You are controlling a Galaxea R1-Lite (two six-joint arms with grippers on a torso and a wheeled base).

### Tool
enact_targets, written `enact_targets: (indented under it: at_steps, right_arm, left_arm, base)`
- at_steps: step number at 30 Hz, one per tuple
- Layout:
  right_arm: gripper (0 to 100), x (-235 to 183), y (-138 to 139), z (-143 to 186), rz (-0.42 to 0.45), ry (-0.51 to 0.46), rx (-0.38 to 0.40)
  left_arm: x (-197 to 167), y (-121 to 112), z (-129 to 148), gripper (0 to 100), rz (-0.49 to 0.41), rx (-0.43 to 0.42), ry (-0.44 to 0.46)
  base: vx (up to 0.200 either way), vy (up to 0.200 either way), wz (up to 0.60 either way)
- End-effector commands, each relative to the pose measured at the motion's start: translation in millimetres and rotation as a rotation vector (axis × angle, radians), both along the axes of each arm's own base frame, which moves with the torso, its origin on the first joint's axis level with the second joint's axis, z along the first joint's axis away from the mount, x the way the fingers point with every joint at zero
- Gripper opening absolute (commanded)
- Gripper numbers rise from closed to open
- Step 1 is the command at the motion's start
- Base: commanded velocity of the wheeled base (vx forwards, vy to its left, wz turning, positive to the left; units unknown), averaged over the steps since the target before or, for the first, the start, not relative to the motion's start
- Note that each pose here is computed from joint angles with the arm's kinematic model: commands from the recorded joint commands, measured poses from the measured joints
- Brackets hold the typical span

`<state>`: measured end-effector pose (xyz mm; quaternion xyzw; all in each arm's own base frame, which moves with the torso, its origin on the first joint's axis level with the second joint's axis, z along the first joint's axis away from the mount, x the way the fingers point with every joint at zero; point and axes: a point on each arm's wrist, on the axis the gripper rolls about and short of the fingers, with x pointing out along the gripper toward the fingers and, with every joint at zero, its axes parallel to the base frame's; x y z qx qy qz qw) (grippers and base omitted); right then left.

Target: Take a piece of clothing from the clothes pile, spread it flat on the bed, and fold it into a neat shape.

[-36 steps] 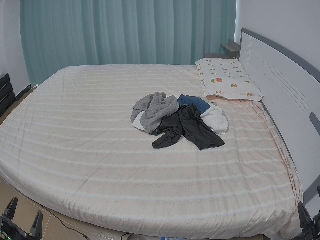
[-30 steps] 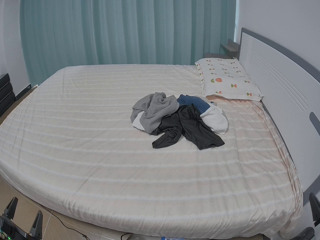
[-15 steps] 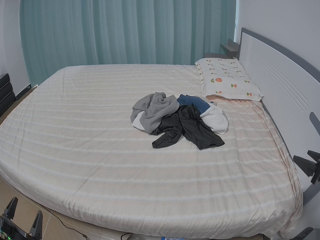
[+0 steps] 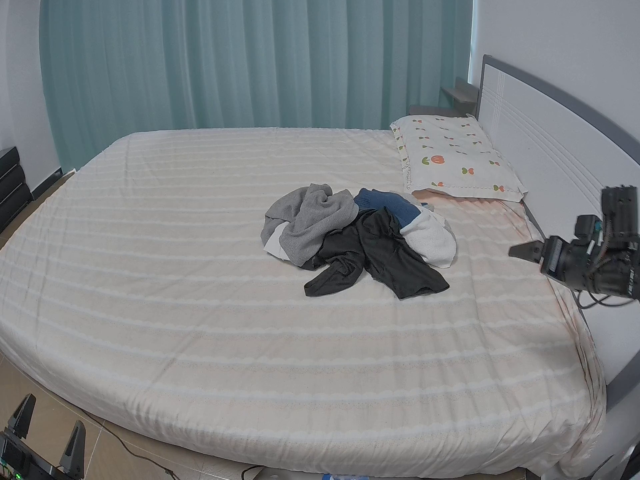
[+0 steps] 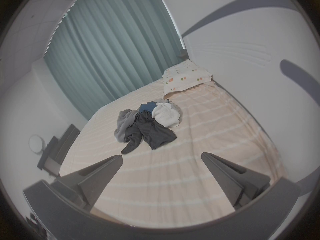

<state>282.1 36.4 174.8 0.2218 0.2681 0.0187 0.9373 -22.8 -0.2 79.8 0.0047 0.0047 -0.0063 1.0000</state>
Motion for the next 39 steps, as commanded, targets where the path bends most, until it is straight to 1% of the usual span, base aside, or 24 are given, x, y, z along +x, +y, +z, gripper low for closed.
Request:
enact_targets:
  at_steps: [1, 4, 6, 7, 8, 11, 13, 15, 20, 25, 28, 34, 37, 39]
  right_arm:
    - [100, 153, 60, -106, -0.157, 0.16, 0.191]
    - [100, 164, 61, -112, -0.168, 0.153, 0.206]
    - [100, 175, 64, -124, -0.181, 0.159, 0.225]
    - [100, 175, 64, -124, -0.182, 0.16, 0.227]
    - [100, 180, 66, -135, -0.183, 0.172, 0.227]
    - [100, 181, 67, -146, -0.183, 0.188, 0.224]
    - [100, 185, 71, -159, -0.181, 0.202, 0.221]
    - [100, 190, 72, -167, -0.191, 0.207, 0.234]
    - [100, 201, 76, -169, -0.215, 0.191, 0.284]
    - [100, 207, 84, -177, -0.204, 0.187, 0.286]
    - [100, 208, 85, -183, -0.207, 0.192, 0.288]
    - [100, 215, 86, -180, -0.204, 0.161, 0.3]
    - [100, 221, 89, -182, -0.226, 0.138, 0.287]
    - [100, 225, 94, -192, -0.246, 0.127, 0.266]
  left_arm:
    - [0, 0, -4, 100, 0.0, 0.0, -0.003]
    - [0, 0, -4, 100, 0.0, -0.002, -0.003]
    - [0, 0, -4, 100, 0.0, -0.002, -0.003]
    - [0, 0, -5, 100, 0.0, 0.0, -0.002]
    - [0, 0, -4, 100, 0.0, 0.0, -0.003]
    - [0, 0, -4, 100, 0.0, 0.0, -0.003]
    - [0, 0, -4, 100, 0.0, 0.0, -0.003]
    - [0, 0, -4, 100, 0.0, 0.0, -0.003]
    - [0, 0, -4, 100, 0.0, 0.0, -0.003]
    - [0, 0, -4, 100, 0.0, -0.002, -0.003]
    - [0, 0, -4, 100, 0.0, 0.0, -0.003]
    - [0, 0, -4, 100, 0.0, 0.0, -0.003]
    - [0, 0, -4, 100, 0.0, 0.0, -0.003]
    - [0, 0, -4, 100, 0.0, 0.0, -0.003]
  base:
    - [0.0, 0.0, 0.0]
    - [0.0, 0.0, 0.0]
    - [0.0, 0.0, 0.0]
    - [0.0, 0.0, 0.0]
    - [0.0, 0.0, 0.0]
    - [0.0, 0.0, 0.0]
    - [0.0, 0.0, 0.0]
    - [0.0, 0.0, 0.0]
    - [0.0, 0.0, 0.0]
    - [0.0, 0.0, 0.0]
    - [0.0, 0.0, 0.0]
    - [0.0, 0.0, 0.0]
    - [0.0, 0.0, 0.0]
    - [0.0, 0.0, 0.0]
